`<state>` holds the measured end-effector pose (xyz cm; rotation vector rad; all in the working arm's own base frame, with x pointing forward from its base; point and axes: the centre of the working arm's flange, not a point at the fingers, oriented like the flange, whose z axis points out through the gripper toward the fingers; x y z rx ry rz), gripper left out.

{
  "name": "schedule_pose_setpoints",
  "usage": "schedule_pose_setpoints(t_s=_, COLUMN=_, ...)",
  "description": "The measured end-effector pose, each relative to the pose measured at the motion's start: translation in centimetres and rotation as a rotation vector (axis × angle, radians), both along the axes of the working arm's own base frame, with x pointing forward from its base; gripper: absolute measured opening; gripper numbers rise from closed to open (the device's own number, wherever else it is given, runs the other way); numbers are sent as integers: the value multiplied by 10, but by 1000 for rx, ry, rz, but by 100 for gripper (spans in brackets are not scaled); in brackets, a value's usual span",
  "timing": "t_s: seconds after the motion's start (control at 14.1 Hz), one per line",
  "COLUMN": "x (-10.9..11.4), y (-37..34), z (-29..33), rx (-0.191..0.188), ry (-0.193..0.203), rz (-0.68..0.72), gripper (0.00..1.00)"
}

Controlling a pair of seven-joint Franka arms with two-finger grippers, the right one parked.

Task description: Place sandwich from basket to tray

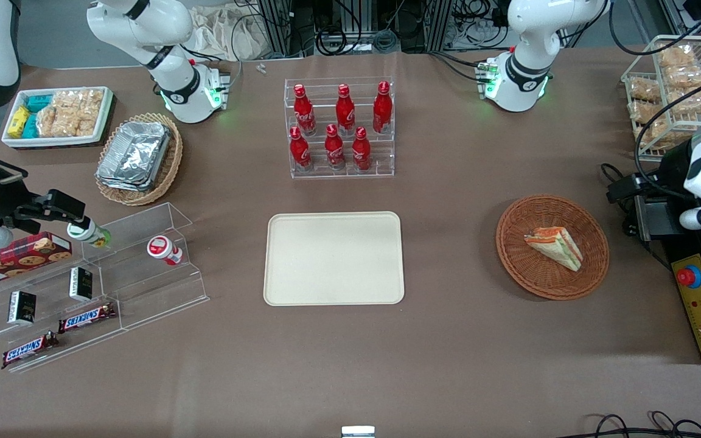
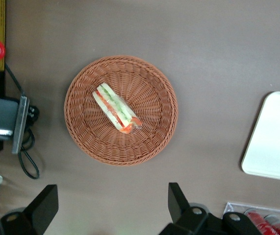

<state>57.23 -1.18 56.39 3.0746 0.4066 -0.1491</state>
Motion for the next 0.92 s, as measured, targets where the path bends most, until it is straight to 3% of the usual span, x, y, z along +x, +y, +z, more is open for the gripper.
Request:
schedule_pose_setpoints(t_s=0.35, x=4, y=-5, z=-66, rx=38, ry=18, rz=374, gripper=98)
schedule_pose_setpoints(t_s=0.5, x=2, y=-12, z=-98, rx=94, ry=29, rz=480, gripper=99)
schedule_pose_setpoints(t_s=0.64, x=3, y=-18, z=-134, rx=139, ry=36, rz=540, gripper=99)
schedule_pose_setpoints(t_s=0.92, x=0, y=-15, z=-195, rx=152, ry=18, rz=578, gripper=99)
